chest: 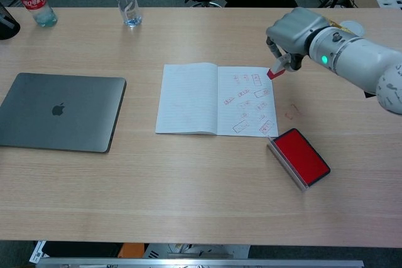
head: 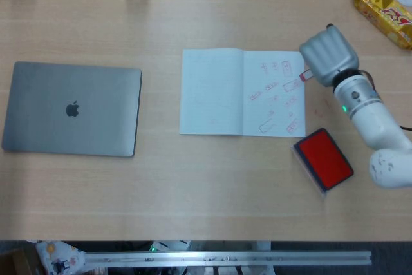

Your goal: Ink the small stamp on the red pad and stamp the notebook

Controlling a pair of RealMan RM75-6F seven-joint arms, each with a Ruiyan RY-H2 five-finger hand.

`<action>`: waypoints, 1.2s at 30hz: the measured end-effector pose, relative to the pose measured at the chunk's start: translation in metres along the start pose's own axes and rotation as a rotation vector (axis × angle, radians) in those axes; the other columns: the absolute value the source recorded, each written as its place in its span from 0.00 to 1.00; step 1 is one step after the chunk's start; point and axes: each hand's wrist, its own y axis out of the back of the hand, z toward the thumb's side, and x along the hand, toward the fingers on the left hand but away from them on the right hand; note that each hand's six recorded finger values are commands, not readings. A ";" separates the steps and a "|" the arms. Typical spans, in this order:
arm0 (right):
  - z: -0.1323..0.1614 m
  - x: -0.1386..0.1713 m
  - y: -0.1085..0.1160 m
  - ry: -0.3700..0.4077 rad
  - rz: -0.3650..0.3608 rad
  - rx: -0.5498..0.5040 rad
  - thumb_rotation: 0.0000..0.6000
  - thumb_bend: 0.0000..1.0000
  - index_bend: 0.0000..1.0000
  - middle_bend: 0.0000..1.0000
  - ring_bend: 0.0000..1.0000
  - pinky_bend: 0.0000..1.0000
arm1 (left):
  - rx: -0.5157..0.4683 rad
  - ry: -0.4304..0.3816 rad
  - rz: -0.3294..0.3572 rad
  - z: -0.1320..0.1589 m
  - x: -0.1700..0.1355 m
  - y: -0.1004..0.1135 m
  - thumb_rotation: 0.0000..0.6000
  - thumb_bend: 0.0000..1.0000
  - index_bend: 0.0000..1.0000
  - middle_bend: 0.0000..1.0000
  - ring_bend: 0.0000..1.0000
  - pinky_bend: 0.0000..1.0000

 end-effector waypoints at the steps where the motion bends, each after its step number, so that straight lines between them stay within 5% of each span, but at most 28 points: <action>1: -0.001 0.002 -0.005 0.004 0.008 -0.004 1.00 0.46 0.93 0.71 0.53 0.38 | 0.000 -0.005 -0.004 0.002 0.001 -0.001 1.00 0.21 0.00 0.00 0.03 0.09; 16: -0.009 0.018 -0.067 0.036 0.093 -0.023 1.00 0.45 0.89 0.67 0.52 0.38 | -0.006 -0.035 -0.057 0.012 0.003 -0.012 1.00 0.21 0.00 0.00 0.03 0.09; 36: -0.003 0.012 -0.080 0.025 0.121 0.046 1.00 0.36 0.71 0.59 0.43 0.32 | -0.012 -0.048 -0.071 0.010 0.003 -0.017 1.00 0.21 0.00 0.00 0.03 0.09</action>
